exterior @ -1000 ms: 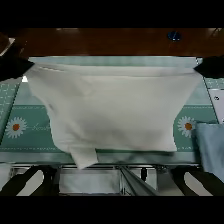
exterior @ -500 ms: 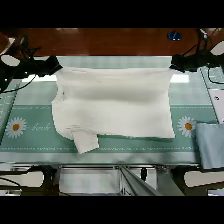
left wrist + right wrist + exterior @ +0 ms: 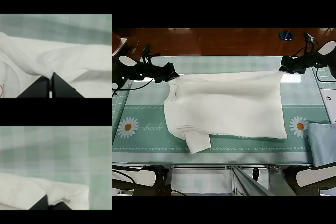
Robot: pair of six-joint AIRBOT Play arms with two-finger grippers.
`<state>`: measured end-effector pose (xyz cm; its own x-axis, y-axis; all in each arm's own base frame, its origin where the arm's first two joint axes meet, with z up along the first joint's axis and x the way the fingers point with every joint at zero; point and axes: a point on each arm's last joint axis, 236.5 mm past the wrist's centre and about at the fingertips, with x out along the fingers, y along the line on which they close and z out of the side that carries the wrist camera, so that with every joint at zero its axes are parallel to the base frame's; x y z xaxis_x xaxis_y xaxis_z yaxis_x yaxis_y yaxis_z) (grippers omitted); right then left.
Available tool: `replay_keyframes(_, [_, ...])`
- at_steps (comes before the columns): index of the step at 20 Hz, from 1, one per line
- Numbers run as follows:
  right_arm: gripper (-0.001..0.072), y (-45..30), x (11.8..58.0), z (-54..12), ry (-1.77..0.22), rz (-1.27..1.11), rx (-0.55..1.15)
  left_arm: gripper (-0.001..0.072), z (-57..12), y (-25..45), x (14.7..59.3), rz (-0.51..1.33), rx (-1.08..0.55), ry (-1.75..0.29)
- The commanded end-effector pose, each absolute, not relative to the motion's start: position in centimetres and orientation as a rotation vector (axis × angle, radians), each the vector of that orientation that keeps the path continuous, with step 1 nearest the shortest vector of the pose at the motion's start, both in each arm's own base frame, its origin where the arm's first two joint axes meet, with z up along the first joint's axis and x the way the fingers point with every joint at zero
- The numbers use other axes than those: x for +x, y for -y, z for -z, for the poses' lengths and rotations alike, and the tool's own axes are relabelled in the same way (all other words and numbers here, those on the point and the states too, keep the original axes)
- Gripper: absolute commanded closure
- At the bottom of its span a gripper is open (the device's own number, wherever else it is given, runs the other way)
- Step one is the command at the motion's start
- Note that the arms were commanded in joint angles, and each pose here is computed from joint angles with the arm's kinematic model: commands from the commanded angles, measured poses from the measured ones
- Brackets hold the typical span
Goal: Fold the shirts.
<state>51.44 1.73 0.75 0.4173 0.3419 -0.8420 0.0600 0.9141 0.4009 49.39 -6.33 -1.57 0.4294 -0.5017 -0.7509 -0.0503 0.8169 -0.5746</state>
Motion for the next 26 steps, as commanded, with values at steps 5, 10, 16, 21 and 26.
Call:
replay_keyframes(5, [0.0692, -2.2, 43.4, 4.3, -1.462, -0.265, 0.334, 0.0682, 6.2, 5.5, 42.7, 0.377, -0.421, -1.403])
replay_keyframes(10, [0.0653, -2.4, 42.1, 7.0, -1.496, -0.241, 0.366, 0.0606, 7.1, 6.1, 41.6, 0.398, -0.430, -1.462])
replay_keyframes(16, [0.0297, -1.1, 38.2, 4.8, -1.619, -0.256, 0.408, 0.0199, 3.5, 3.7, 36.9, 0.406, -0.472, -1.615])
replay_keyframes(21, [0.0297, 2.9, 35.4, 2.4, -1.384, -0.076, 0.481, 0.0199, 2.9, 0.1, 30.8, 0.252, -0.560, -1.478])
replay_keyframes(26, [0.0297, 0.0, 30.1, 3.8, -1.190, -0.024, 0.645, 0.0200, 6.5, 1.4, 23.0, 0.103, -0.787, -1.396])
